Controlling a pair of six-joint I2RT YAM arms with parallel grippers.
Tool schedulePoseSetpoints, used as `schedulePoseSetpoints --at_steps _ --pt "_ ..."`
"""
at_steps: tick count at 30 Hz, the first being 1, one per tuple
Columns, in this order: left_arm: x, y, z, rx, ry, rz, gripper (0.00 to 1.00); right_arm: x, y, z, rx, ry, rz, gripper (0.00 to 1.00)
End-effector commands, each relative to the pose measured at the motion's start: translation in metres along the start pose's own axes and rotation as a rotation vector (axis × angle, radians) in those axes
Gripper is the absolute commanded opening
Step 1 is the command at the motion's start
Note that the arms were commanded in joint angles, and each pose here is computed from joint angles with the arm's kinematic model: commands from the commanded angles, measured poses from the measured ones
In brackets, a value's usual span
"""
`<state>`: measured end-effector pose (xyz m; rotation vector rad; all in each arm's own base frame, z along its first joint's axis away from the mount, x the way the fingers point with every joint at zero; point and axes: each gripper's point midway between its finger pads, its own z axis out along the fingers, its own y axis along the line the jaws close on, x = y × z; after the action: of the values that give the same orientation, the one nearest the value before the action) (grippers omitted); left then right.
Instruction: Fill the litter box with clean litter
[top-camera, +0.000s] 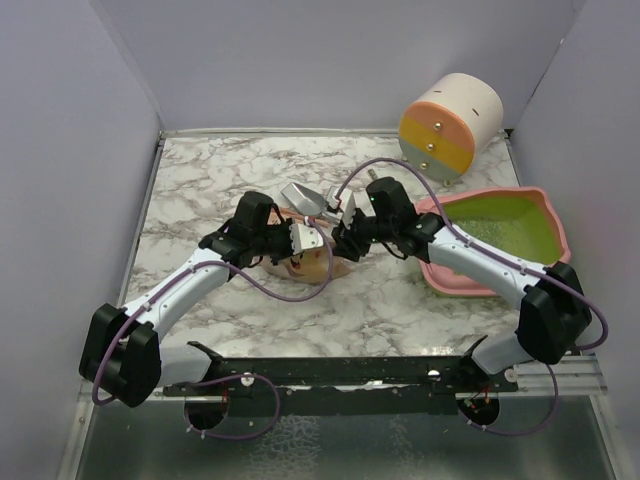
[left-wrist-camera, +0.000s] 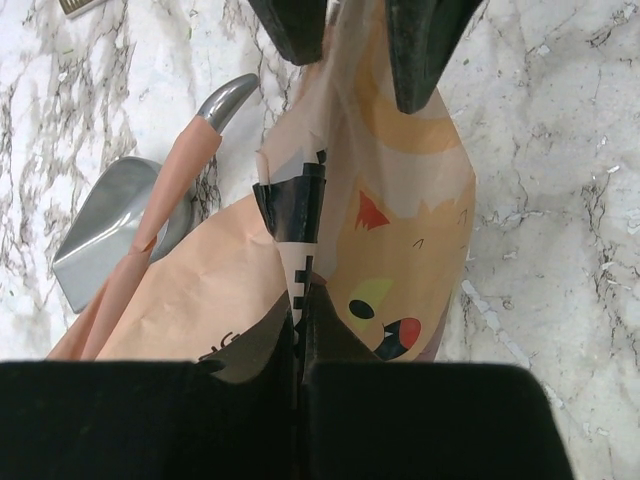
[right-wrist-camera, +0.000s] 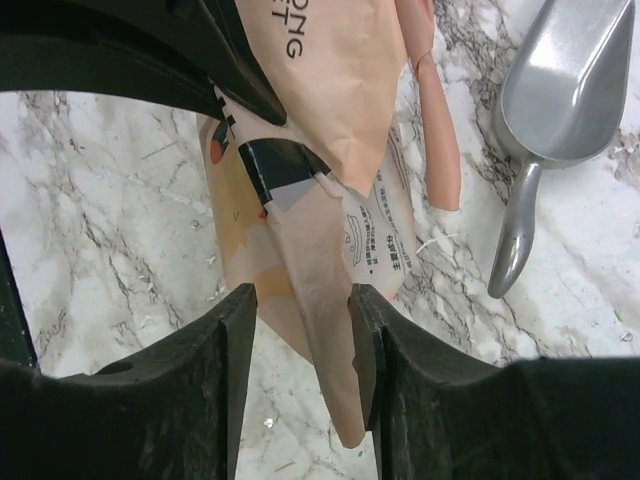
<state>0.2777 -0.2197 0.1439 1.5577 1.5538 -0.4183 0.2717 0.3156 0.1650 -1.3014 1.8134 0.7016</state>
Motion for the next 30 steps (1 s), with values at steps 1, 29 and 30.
schedulePoseSetpoints --at_steps 1,29,30 --pt "-0.041 0.046 -0.016 -0.156 -0.089 0.046 0.0 0.017 -0.007 0.006 0.029 0.069 0.02 0.34" --pt "-0.044 0.082 -0.019 -0.405 -0.152 -0.389 0.0 -0.013 -0.207 -0.074 0.709 -0.027 0.493 0.55" --pt "-0.047 0.082 -0.019 -0.4 -0.164 -0.39 0.0 -0.003 -0.223 -0.071 0.701 -0.023 0.528 0.55"
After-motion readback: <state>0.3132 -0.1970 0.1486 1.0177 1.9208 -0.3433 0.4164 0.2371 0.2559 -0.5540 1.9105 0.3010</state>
